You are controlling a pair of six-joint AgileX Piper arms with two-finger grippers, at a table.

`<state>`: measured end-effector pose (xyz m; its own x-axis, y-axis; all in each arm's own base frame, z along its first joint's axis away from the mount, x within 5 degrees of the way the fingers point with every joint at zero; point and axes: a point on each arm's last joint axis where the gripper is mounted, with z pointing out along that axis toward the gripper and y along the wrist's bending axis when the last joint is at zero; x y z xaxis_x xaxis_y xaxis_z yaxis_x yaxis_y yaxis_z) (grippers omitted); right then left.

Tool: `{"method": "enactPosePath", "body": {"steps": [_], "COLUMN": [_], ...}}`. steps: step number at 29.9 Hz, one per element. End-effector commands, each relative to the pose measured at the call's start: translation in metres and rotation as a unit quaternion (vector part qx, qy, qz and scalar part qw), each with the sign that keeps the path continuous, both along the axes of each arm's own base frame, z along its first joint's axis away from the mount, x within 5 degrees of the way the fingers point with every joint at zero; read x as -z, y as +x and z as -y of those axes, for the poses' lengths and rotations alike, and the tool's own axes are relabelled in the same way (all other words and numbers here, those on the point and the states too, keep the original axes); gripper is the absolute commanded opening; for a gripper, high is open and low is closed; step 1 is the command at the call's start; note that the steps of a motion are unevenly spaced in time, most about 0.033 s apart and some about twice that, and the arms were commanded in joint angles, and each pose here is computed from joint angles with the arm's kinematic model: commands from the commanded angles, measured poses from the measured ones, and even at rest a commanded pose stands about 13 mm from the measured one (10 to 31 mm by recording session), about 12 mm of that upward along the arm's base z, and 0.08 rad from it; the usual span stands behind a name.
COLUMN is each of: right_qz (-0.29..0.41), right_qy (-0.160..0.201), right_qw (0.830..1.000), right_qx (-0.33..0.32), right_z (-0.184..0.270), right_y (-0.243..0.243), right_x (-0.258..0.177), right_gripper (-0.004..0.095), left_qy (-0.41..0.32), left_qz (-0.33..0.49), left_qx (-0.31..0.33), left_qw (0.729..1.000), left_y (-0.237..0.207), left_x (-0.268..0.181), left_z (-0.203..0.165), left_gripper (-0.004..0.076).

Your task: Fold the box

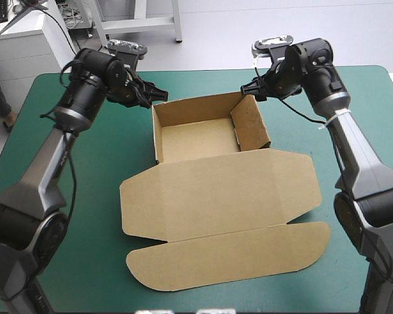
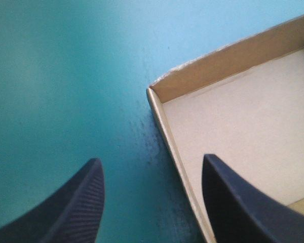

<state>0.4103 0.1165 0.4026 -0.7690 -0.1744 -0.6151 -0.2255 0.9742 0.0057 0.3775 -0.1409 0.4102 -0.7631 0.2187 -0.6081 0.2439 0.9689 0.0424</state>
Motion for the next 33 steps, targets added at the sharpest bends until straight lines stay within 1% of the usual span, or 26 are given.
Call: {"method": "enactPosePath", "body": {"steps": [1, 4, 7, 10, 14, 18, 23, 25, 30, 33], "right_qz": [0.081, 0.107, 0.129, 0.147, 0.161, 0.166, 0.153, 0.136, 0.086, 0.049], "right_qy": [0.016, 0.023, 0.029, 0.038, 0.055, 0.056, 0.049, 0.043, 0.022, 0.012], "right_qw": [0.997, 0.994, 0.991, 0.988, 0.985, 0.985, 0.987, 0.990, 0.996, 0.999], "right_qx": [0.000, 0.000, 0.000, -0.002, -0.009, -0.009, -0.007, -0.008, -0.009, -0.010], "right_z": [0.016, 0.021, 0.026, 0.029, 0.032, 0.036, 0.036, 0.033, 0.025, 0.018], "right_y": [-0.042, -0.060, -0.076, -0.092, -0.112, -0.126, -0.123, -0.113, -0.082, -0.056], "right_x": [-0.064, -0.084, -0.100, -0.114, -0.127, -0.132, -0.124, -0.114, -0.080, -0.053], "right_gripper": [0.0570, 0.0567, 0.0567, 0.0567, 0.0567, 0.0567, 0.0567, 0.0567, 0.0567, 0.0567], "left_qy": [-0.011, -0.019, -0.028, -0.031, -0.055, -0.065, -0.079, -0.095, -0.105, -0.103], "left_qz": [0.074, 0.116, 0.153, 0.176, 0.190, 0.197, 0.251, 0.268, 0.270, 0.278], "left_qx": [0.016, 0.028, 0.036, 0.084, 0.163, 0.182, 0.164, 0.143, 0.081, 0.071], "left_qw": [0.997, 0.993, 0.987, 0.980, 0.967, 0.961, 0.951, 0.948, 0.954, 0.952], "left_y": [-0.055, -0.085, -0.115, -0.146, -0.196, -0.238, -0.293, -0.314, -0.349, -0.367], "left_x": [-0.069, -0.098, -0.121, -0.134, -0.140, -0.126, -0.094, -0.073, -0.005, 0.033], "left_z": [-0.021, -0.033, -0.044, -0.051, -0.057, -0.070, -0.095, -0.106, -0.129, -0.138], "left_gripper": [0.0408, 0.0391, 0.0335, 0.0220, -0.0006, -0.0008, -0.0009, -0.0009, -0.0008, -0.0008]}}
